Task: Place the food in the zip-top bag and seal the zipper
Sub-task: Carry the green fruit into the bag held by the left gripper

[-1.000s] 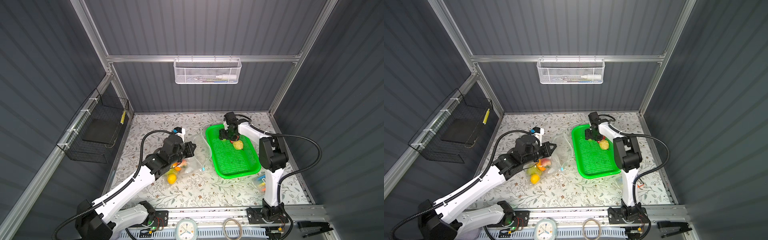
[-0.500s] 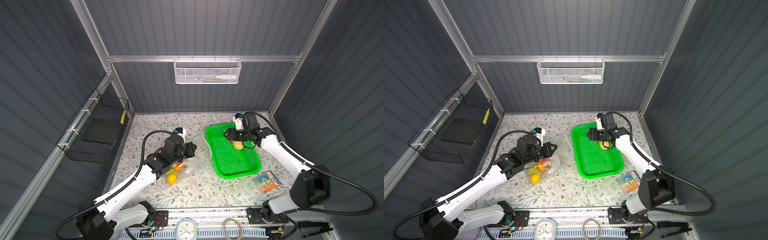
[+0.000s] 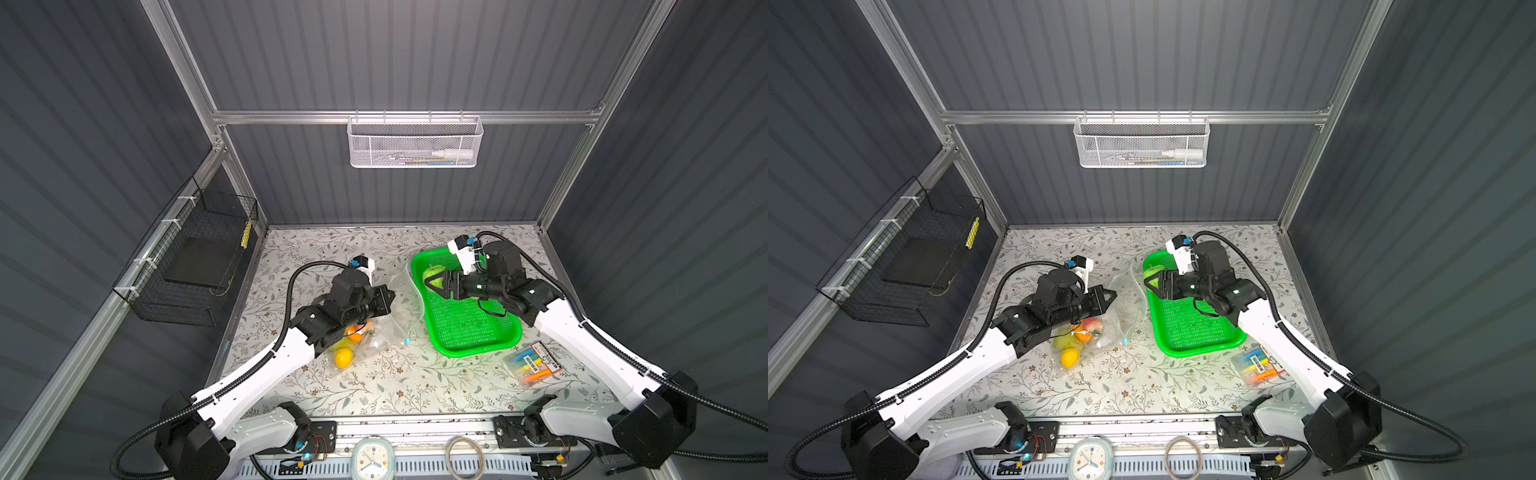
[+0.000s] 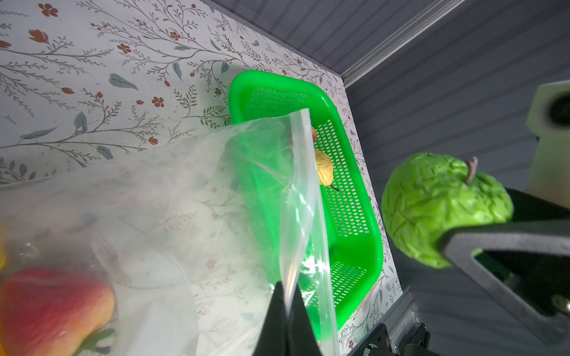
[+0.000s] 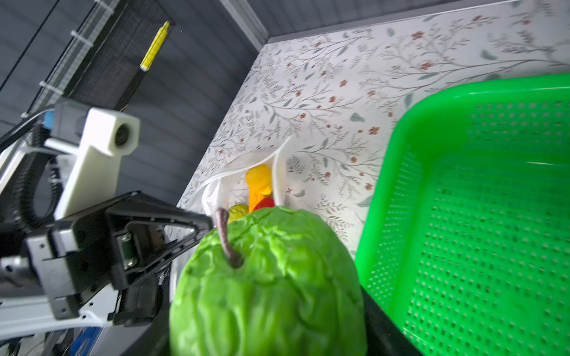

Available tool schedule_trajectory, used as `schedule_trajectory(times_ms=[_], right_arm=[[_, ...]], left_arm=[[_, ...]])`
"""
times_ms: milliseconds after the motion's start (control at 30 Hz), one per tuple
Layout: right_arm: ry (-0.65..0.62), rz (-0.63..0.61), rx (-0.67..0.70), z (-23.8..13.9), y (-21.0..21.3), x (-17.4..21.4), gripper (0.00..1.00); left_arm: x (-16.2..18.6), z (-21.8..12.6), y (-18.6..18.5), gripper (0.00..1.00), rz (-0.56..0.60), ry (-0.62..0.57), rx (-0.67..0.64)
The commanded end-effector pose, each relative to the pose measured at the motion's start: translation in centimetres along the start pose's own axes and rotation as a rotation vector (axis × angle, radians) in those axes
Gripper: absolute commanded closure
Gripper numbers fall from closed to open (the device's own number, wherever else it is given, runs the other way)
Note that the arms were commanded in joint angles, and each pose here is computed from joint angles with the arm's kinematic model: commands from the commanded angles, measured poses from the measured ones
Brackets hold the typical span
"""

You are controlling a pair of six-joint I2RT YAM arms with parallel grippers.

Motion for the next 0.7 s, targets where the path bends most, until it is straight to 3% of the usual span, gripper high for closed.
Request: schedule_trajectory(times_ms=[0,333,667], right_arm=[[0.019,-0.054,-0.096,1.0,2.2,-0.1,0.45],[0.148,-0.057,-0.062,4.9,1.8,1.9,0.46],[0.281,-0.161,0.203,7.1,0.1,3.7,0.47]], left_arm=[[0.1,-0.2,-0.5,1.0,0.003,0.008,0.024],[0.1,-0.6,-0.4,1.0,0.003,0.002,0.023],[0.2,-0.3,-0.5,1.0,0.003,0.011,0.027]])
Point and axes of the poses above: each gripper's point midway between its finger pads, its own z axis out along the fingers, its own y axis along the line the jaws close on, x = y × z, the point moved 7 cm from there along -z, back along the fingers
